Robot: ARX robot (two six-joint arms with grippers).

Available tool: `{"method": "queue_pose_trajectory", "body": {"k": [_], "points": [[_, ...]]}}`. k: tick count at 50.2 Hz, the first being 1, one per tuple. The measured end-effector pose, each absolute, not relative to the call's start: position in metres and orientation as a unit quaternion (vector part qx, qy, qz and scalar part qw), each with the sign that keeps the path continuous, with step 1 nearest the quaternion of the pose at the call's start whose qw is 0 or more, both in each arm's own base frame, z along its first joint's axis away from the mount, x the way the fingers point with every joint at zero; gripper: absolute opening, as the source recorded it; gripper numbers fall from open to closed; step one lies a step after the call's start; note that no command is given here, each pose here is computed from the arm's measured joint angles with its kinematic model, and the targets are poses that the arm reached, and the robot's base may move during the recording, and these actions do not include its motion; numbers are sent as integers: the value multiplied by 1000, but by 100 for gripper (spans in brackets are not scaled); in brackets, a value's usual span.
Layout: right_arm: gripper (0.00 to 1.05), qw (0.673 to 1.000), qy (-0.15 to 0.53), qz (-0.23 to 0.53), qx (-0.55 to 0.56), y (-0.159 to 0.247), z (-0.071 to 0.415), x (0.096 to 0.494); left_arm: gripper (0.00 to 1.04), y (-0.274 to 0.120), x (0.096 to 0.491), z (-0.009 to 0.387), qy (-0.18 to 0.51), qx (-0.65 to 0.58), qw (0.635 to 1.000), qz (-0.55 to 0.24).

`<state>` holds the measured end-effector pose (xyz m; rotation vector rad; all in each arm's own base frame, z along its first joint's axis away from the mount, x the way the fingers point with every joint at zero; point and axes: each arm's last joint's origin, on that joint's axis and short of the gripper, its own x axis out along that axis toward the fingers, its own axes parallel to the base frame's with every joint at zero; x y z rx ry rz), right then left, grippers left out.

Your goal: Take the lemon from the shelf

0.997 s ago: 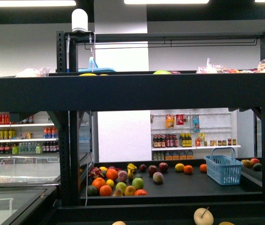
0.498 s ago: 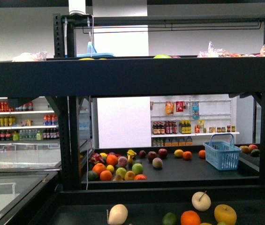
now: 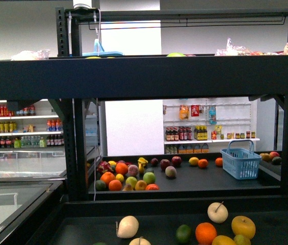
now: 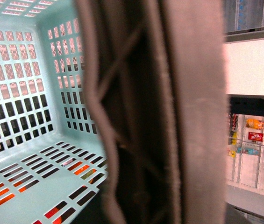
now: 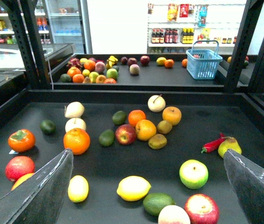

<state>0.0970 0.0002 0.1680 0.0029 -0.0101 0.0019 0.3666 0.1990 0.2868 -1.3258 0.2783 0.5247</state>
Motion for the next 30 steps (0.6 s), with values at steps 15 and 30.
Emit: {"method": "queue_pose_trajectory", "body": {"k": [15, 30], "points": [[97, 1000, -5, 1, 1, 0, 168, 97, 16, 192, 350, 295, 145, -545, 790, 238], [97, 1000, -5, 1, 1, 0, 168, 97, 15, 123, 330, 320, 203, -419, 877, 121]]}}
